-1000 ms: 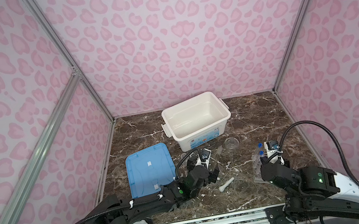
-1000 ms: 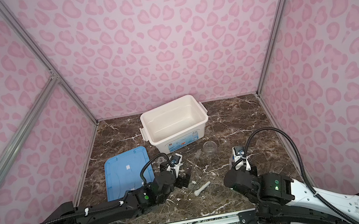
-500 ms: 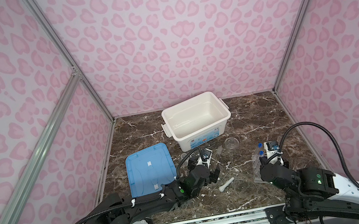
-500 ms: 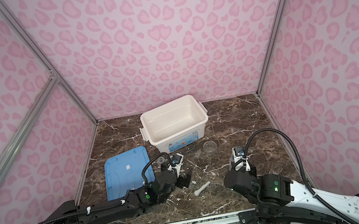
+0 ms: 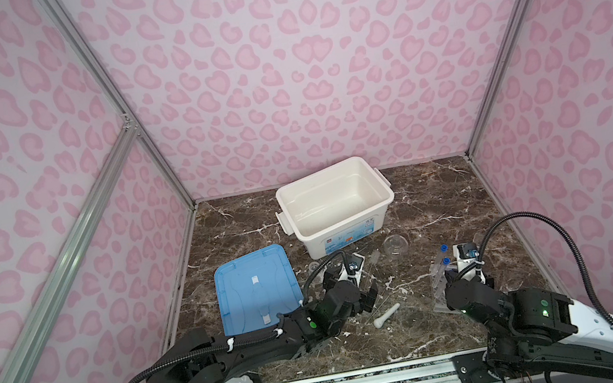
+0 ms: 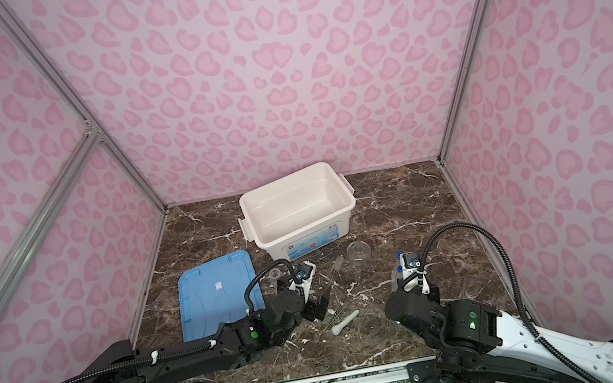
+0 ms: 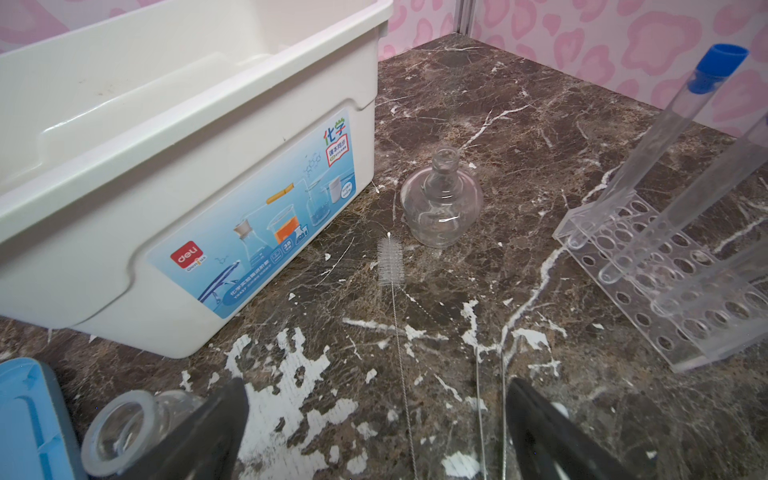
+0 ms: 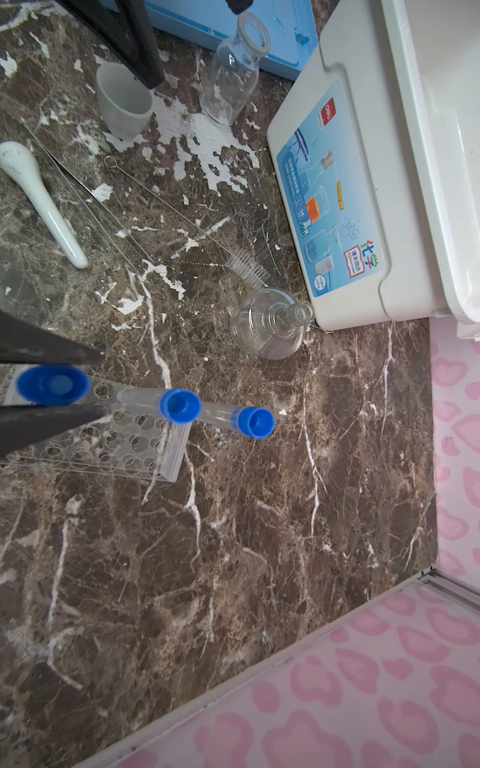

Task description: Organize the chemistry lab equipment

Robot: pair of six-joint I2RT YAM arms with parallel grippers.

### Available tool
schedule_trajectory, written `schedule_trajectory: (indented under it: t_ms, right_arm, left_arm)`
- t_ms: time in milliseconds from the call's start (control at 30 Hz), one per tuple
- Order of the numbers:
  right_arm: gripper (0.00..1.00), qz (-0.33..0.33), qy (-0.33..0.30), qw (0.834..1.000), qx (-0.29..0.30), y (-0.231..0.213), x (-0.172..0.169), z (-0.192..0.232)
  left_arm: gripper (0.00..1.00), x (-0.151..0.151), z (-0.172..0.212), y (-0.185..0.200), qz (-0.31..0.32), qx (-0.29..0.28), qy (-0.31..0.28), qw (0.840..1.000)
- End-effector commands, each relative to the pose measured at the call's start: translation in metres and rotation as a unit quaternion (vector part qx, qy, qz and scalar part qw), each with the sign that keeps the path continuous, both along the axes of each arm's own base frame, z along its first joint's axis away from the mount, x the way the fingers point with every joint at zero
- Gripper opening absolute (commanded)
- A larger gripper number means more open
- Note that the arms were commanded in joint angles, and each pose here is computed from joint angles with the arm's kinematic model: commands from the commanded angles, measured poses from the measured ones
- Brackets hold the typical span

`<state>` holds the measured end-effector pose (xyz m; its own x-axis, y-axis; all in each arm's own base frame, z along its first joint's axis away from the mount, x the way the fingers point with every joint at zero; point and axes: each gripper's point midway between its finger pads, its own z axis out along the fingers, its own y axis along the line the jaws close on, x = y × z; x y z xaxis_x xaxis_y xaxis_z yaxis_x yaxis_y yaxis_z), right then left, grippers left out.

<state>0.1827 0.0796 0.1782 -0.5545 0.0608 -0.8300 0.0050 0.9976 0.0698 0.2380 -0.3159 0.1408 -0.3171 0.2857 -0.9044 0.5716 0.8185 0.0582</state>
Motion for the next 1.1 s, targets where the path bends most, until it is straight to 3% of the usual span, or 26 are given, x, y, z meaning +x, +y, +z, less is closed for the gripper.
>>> schedule_trajectory:
  t_ms: [0,1067]
  right_arm:
    - [0.07,0.002,0.012,1.0,0.004,0.0,0.0,-0.006]
    - [0.07,0.0,0.035,0.999,-0.012,0.005,0.003,-0.02]
  left_arm:
    - [0.98,0.002,0.006,-0.006,-0.002,-0.013,-0.002,1.0]
    - [0.98,0.001,-0.004,-0.007,-0.003,-0.005,0.009,1.0]
